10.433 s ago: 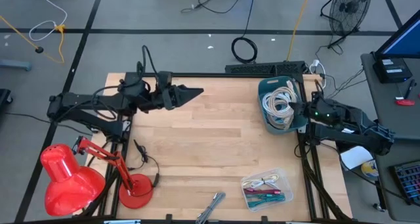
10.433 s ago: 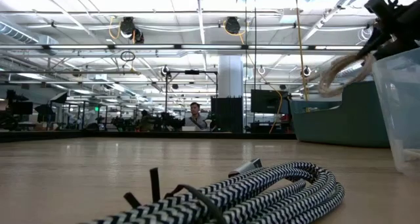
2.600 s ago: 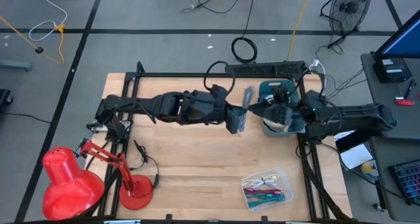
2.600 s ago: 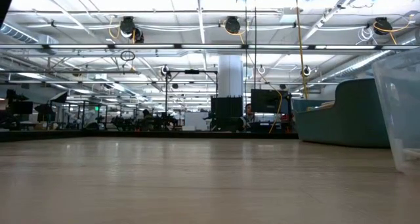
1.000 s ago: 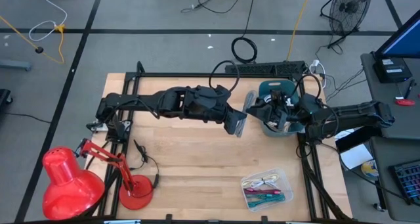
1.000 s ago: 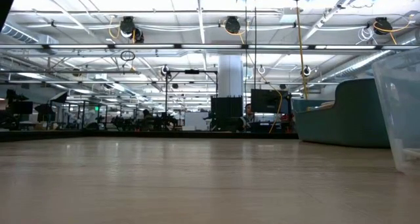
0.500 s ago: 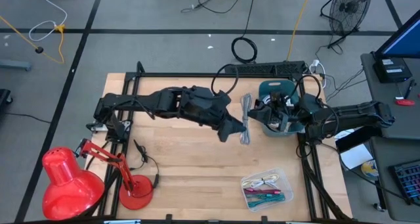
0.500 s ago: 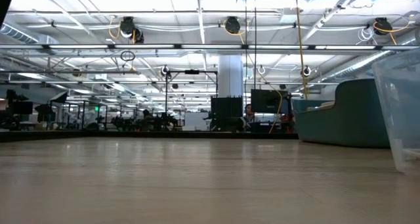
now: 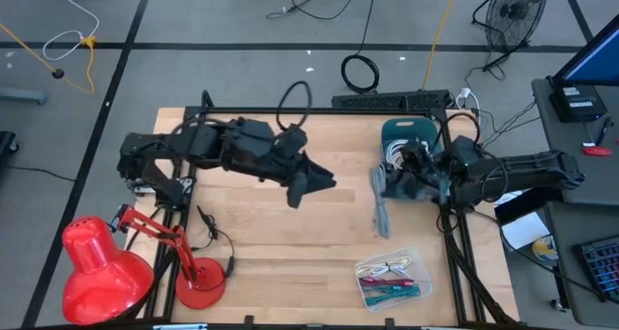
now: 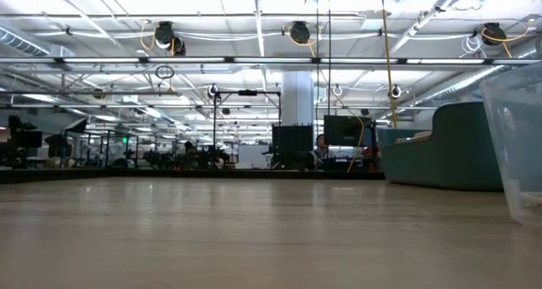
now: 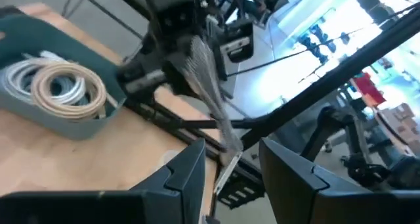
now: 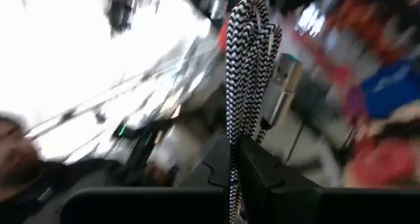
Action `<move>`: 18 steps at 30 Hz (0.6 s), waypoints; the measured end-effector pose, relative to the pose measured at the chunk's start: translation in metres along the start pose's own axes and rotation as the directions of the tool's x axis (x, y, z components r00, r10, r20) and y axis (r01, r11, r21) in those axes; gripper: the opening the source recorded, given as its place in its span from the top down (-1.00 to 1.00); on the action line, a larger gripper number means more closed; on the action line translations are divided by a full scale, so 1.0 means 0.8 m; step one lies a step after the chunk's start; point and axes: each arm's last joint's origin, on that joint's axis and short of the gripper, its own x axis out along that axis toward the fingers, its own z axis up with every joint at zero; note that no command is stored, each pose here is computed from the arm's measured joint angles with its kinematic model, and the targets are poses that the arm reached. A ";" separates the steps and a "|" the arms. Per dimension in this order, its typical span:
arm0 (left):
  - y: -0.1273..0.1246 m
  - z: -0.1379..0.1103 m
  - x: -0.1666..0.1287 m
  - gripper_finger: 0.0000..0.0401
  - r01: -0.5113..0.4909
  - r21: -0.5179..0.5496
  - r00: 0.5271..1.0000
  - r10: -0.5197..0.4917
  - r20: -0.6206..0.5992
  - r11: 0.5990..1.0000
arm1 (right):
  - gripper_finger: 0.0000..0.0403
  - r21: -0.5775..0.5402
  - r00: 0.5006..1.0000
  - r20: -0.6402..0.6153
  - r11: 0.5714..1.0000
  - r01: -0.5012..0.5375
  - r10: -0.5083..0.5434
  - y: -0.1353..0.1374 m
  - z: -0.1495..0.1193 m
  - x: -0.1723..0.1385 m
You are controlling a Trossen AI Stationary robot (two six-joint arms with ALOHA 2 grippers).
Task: Pick & Place USB Port
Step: Put the white patterned charger cable into the transparent bin
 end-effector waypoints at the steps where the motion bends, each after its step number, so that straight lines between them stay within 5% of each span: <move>1: -0.001 0.000 -0.006 0.28 -0.014 0.002 1.000 0.014 0.005 1.000 | 0.99 0.022 0.999 -0.048 1.000 -0.020 0.021 0.003 -0.003 -0.001; 5: 0.002 -0.006 -0.011 0.28 -0.089 0.006 0.996 0.089 -0.012 0.996 | 1.00 0.123 0.969 -0.233 0.991 -0.053 0.080 0.011 -0.021 -0.003; 9: 0.007 -0.013 -0.009 0.28 -0.139 -0.004 0.989 0.138 -0.058 0.990 | 1.00 0.196 0.898 -0.440 0.977 0.079 0.016 0.017 -0.041 -0.001; 14: 0.015 -0.024 -0.002 0.28 -0.195 -0.004 0.974 0.193 -0.114 0.981 | 1.00 0.066 0.734 -0.653 0.952 0.299 -0.185 0.036 -0.048 0.011; 18: 0.023 -0.031 0.002 0.28 -0.240 -0.010 0.962 0.237 -0.134 0.971 | 1.00 -0.084 0.619 -0.723 0.929 0.362 -0.306 0.057 -0.049 0.032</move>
